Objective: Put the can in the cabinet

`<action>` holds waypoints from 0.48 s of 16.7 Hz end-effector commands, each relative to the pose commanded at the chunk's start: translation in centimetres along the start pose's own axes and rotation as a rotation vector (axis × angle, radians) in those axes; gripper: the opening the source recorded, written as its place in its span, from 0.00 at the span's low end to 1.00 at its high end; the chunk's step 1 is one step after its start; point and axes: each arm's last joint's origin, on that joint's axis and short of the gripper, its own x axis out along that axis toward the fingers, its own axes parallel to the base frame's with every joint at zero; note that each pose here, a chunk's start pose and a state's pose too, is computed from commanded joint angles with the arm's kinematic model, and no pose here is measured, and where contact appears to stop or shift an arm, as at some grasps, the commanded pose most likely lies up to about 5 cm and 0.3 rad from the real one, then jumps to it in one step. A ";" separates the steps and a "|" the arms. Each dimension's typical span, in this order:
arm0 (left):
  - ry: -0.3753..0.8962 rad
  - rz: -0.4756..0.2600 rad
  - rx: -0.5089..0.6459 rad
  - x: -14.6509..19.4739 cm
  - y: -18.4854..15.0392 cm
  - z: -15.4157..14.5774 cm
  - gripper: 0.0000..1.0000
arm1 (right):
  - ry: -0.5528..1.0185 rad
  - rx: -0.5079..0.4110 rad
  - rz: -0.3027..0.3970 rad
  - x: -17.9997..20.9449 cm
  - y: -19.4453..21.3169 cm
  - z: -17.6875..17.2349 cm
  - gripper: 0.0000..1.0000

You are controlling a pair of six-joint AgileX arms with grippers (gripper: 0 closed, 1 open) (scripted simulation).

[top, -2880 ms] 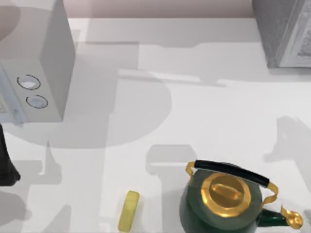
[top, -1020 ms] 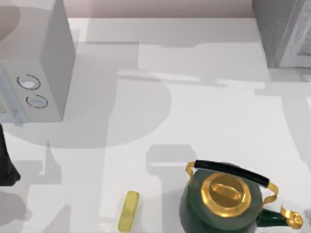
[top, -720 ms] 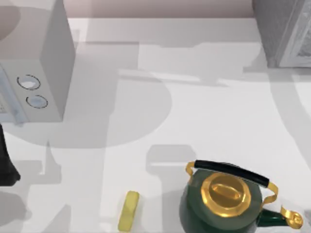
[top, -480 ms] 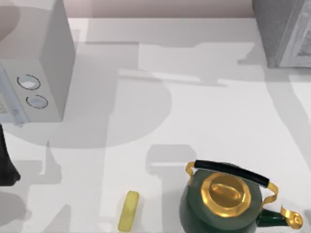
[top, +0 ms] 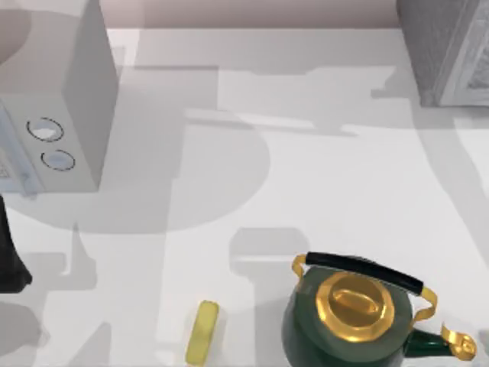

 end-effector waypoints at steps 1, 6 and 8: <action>0.000 0.000 0.000 0.0 0.0 0.0 1.00 | 0.016 -0.005 0.001 0.8 0.1 0.0 0.00; 0.000 0.000 0.000 0.0 0.0 0.0 1.00 | 0.016 -0.003 -0.001 6.1 0.4 2.0 0.00; 0.000 0.000 0.000 0.0 0.0 0.0 1.00 | -0.028 0.005 -0.001 7.6 0.4 3.4 0.00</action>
